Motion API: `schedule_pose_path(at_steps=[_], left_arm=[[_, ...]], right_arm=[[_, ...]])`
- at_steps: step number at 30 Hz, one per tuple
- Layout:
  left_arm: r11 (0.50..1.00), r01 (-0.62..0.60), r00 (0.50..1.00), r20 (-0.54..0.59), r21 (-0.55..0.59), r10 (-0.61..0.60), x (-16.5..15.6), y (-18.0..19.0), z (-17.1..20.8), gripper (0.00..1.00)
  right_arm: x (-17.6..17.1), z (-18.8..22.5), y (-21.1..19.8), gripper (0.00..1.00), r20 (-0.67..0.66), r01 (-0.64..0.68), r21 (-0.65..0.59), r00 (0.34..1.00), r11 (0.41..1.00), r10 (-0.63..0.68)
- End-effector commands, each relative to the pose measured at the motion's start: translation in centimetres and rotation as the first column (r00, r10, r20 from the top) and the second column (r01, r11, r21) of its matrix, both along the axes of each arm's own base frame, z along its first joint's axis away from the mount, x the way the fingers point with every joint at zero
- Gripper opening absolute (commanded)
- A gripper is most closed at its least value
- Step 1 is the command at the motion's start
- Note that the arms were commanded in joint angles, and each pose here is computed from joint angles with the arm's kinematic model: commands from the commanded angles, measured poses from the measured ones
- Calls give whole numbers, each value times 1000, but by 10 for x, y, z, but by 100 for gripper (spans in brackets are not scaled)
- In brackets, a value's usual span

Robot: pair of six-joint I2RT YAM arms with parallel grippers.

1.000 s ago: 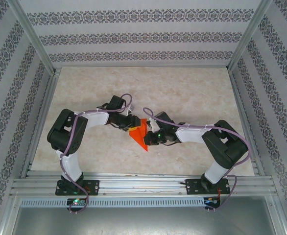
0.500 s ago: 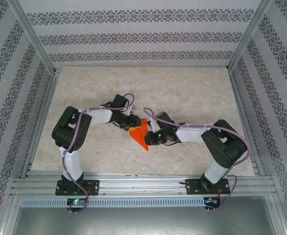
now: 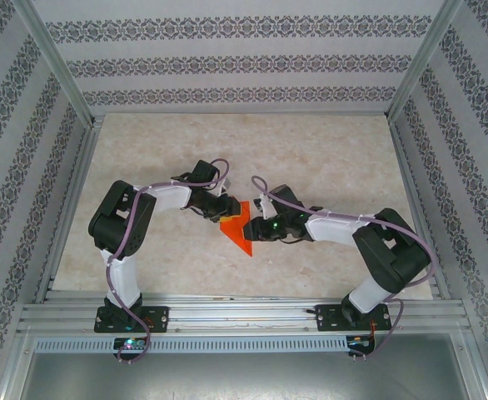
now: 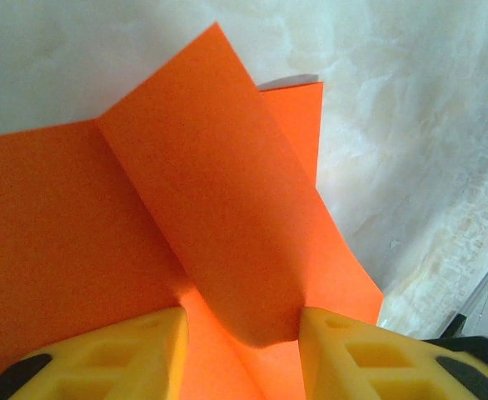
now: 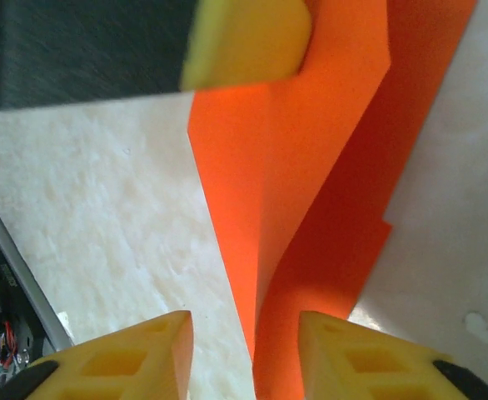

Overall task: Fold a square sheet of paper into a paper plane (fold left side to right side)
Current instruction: Fourth fold the wing at the center of the table.

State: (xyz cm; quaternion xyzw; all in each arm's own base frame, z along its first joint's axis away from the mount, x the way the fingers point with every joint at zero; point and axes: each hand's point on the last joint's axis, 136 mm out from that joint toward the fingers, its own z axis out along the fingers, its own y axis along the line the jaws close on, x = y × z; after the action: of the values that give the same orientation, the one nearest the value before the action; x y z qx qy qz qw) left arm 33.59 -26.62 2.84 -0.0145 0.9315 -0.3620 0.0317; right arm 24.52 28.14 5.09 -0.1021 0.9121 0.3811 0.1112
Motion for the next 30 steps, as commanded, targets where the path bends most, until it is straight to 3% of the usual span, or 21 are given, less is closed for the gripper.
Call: schedule_pose_path(at_steps=[1,7,15,27,30], left_arm=[[995,2,999,-50,103,4,-12,12,-25,41],[995,0,999,-45,97,4,-10,11,-23,41],[996,2,999,-46,93,2,-11,10,-22,41],[995,-1,999,-42,96,5,-9,10,-20,41],[995,1,999,-41,97,3,-9,10,-20,41]], right_arm=[[5,6,-5,41,18,16,13,1000,1000,-16],[15,5,-1,42,23,27,29,999,999,-28],[24,-3,7,35,4,24,36,1000,999,-24],[23,-10,3,0,-2,27,7,1000,1000,-27],[23,-13,1,0,-1,29,-14,1000,999,-29]])
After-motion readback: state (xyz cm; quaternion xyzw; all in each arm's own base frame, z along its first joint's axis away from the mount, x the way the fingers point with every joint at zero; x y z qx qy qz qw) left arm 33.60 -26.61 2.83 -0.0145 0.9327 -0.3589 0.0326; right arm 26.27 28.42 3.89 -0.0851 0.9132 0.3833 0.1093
